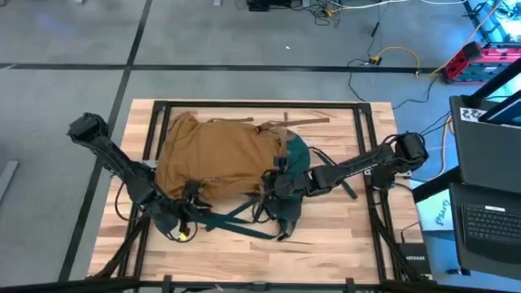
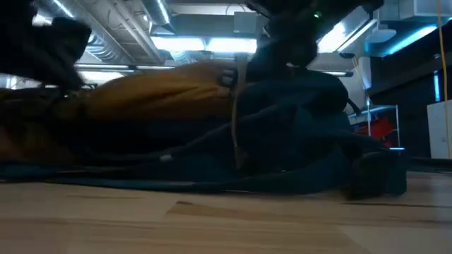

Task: Unpack backpack
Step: Open the brown backpack

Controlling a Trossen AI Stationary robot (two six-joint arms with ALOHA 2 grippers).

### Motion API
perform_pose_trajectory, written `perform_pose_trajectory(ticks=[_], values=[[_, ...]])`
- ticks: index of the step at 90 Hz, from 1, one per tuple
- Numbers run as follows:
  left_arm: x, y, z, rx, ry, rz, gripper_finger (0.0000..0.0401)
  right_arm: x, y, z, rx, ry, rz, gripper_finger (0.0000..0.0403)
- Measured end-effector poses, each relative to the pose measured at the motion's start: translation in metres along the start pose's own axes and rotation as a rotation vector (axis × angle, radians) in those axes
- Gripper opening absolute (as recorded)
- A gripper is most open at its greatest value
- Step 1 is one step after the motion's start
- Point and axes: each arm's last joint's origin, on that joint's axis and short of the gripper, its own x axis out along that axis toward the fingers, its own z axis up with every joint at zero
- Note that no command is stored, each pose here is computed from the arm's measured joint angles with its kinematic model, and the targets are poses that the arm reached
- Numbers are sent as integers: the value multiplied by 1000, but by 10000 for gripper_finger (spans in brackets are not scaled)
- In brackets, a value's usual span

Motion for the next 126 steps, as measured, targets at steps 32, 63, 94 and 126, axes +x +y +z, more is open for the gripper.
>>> perform_pose_trajectory(ticks=[32, 63, 94, 126], values=[[5, 26, 30, 48, -126, 127, 116, -4, 12, 1, -10, -19, 92, 190], [42, 57, 22, -38, -67, 66, 129, -19, 40, 12, -126, -151, 172, 209], [79, 61, 2, -121, 58, -52, 129, -48, 32, 7, -184, -50, -365, 209], [81, 46, -13, -203, 198, -234, 110, -34, -18, -28, 22, 281, -334, 63]])
